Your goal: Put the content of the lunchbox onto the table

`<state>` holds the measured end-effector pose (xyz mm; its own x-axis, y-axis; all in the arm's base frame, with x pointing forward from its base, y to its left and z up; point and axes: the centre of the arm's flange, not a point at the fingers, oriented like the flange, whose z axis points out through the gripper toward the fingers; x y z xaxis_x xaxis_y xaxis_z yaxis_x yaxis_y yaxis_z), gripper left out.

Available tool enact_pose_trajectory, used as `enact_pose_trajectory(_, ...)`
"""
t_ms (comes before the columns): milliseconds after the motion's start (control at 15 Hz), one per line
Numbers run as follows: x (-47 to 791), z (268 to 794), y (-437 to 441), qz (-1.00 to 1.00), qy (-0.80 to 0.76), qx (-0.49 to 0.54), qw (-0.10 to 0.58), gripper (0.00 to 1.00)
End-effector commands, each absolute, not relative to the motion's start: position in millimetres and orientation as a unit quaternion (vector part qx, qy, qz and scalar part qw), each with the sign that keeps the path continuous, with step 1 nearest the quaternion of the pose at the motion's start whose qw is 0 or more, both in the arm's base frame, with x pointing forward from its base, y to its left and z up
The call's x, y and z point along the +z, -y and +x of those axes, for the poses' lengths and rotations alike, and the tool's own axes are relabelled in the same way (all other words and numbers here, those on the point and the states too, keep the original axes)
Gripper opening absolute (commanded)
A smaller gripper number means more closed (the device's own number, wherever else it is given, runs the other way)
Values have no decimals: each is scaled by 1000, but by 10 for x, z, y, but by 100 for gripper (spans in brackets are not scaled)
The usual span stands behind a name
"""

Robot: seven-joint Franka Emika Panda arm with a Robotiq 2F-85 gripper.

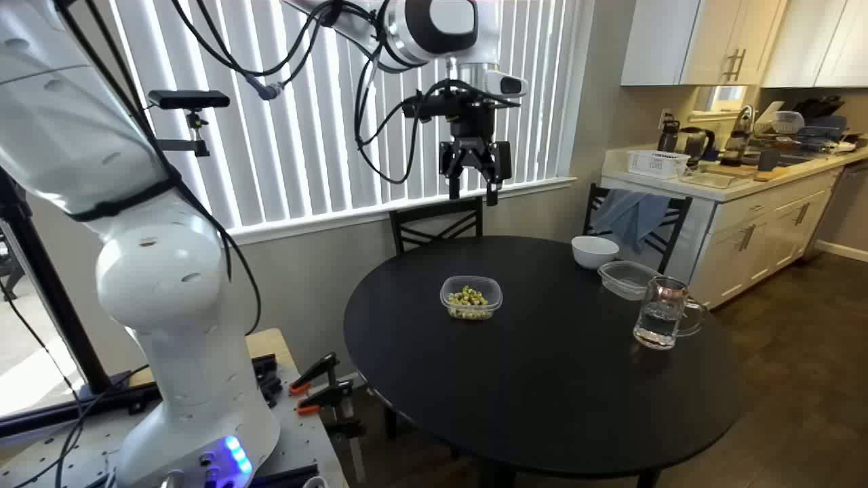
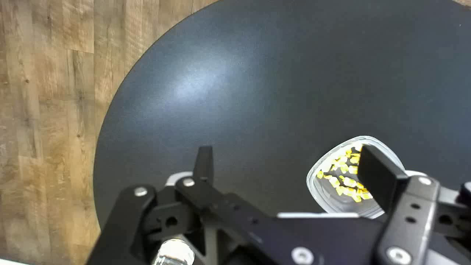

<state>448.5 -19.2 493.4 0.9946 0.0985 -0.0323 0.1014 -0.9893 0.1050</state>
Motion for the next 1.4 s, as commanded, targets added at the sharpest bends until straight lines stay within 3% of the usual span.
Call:
enact_pose_trajectory(0, 4934, 4485, 192, 997, -50, -14, 53, 100)
enact_pose_trajectory(1067, 4934, 4485, 192, 997, -50, -14, 53, 100)
enact_pose_trajectory(1333, 4221, 4683, 354, 992, -113, -31, -45, 100)
